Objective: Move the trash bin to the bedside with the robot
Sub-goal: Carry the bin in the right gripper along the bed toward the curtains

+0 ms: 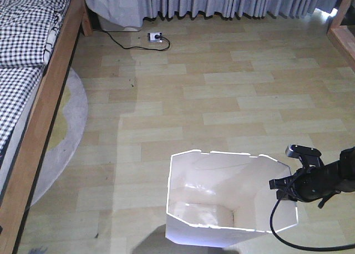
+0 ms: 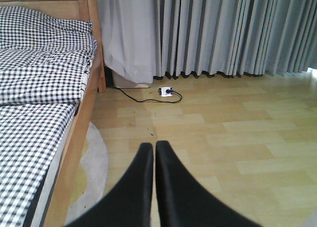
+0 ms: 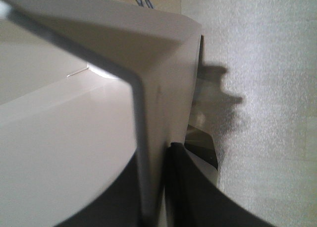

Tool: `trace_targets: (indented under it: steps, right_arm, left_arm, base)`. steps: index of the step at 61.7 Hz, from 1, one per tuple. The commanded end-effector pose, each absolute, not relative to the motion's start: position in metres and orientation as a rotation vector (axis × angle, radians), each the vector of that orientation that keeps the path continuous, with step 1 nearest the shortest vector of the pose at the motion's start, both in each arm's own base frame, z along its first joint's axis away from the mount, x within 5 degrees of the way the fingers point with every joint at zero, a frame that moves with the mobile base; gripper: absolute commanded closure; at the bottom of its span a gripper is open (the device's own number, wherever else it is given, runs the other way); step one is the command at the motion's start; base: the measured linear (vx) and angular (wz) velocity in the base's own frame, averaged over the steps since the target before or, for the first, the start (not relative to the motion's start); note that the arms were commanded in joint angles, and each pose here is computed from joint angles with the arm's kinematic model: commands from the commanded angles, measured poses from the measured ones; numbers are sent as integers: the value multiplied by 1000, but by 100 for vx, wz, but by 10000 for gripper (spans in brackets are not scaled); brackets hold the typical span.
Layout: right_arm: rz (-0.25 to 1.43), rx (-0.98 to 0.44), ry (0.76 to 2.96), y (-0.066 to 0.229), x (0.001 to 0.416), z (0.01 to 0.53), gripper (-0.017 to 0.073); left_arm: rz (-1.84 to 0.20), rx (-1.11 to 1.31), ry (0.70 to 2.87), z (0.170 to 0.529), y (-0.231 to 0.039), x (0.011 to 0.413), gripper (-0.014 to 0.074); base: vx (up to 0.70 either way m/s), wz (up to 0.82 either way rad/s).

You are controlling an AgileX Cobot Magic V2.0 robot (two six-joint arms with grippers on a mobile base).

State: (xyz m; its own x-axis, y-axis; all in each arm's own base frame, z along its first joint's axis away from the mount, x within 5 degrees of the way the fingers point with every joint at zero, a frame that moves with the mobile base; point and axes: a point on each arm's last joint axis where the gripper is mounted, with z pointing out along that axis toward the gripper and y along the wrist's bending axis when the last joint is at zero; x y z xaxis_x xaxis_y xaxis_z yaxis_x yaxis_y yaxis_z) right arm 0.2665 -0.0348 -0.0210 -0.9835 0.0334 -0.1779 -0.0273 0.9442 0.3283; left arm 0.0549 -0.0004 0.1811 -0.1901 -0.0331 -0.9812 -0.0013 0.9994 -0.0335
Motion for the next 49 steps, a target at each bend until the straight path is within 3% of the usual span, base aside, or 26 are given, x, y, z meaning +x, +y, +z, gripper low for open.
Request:
trace_targets:
  steps: [1, 49]
  right_arm:
    - [720, -4, 2751, -23, 280, 5, 564]
    - [720, -4, 2751, -23, 280, 5, 564]
  left_arm:
    - [-36, -29, 1697, 182, 0, 56, 600]
    - [-36, -29, 1697, 182, 0, 56, 600]
  base:
    - [27, -1]
    - [29, -1]
